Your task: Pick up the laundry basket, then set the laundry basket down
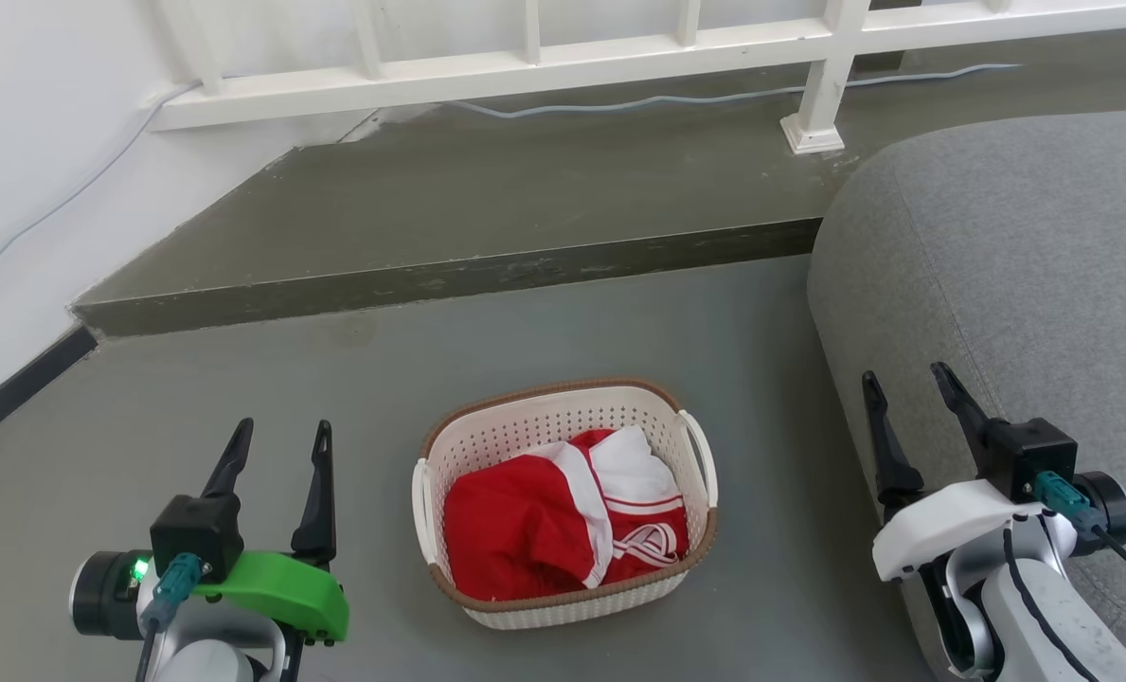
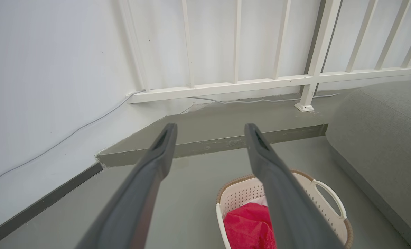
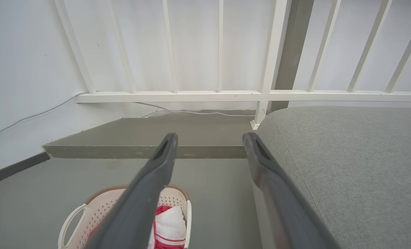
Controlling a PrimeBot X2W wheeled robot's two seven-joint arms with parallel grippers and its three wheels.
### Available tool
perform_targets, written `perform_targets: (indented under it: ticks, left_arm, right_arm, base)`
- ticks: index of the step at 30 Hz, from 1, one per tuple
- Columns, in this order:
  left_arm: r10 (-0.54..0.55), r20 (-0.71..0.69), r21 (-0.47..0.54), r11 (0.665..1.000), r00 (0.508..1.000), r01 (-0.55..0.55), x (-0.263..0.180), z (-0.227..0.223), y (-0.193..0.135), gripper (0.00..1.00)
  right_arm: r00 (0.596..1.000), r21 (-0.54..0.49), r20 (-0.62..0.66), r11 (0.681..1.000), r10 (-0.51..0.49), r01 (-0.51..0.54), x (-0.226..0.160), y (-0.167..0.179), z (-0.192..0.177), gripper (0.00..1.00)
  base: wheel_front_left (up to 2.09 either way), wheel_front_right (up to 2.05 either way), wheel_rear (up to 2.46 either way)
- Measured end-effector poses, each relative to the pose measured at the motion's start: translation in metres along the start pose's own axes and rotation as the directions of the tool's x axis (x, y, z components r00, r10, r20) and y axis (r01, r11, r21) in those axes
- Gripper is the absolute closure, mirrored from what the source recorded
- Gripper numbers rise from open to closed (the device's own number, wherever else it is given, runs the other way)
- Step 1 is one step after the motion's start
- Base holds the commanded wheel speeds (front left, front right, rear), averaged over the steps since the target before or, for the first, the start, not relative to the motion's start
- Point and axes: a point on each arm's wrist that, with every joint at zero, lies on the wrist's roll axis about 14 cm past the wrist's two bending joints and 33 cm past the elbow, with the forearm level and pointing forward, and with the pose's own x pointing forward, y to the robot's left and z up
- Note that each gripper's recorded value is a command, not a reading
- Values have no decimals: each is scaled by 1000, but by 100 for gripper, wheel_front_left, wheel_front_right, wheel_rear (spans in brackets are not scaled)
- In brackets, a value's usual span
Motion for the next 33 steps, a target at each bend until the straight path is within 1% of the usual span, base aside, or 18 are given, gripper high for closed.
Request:
perform_targets:
  ticks: [16,25,33]
  left_arm:
    - [10,-54,-11,1000,998,-10,5,-19,4,0]
    - [5,-118,-31,999,993,-9,11,-43,4,0]
    - [5,-153,-47,999,988,-12,29,-60,5,0]
  right_arm:
    - [999,10,-37,1000,0,0,9,0,-13,0]
    - [996,22,-92,1000,5,-3,20,1,-33,0]
    - [991,36,-130,999,20,-15,37,7,-51,0]
  base:
    - [0,0,0]
    - [0,0,0]
    - [0,0,0]
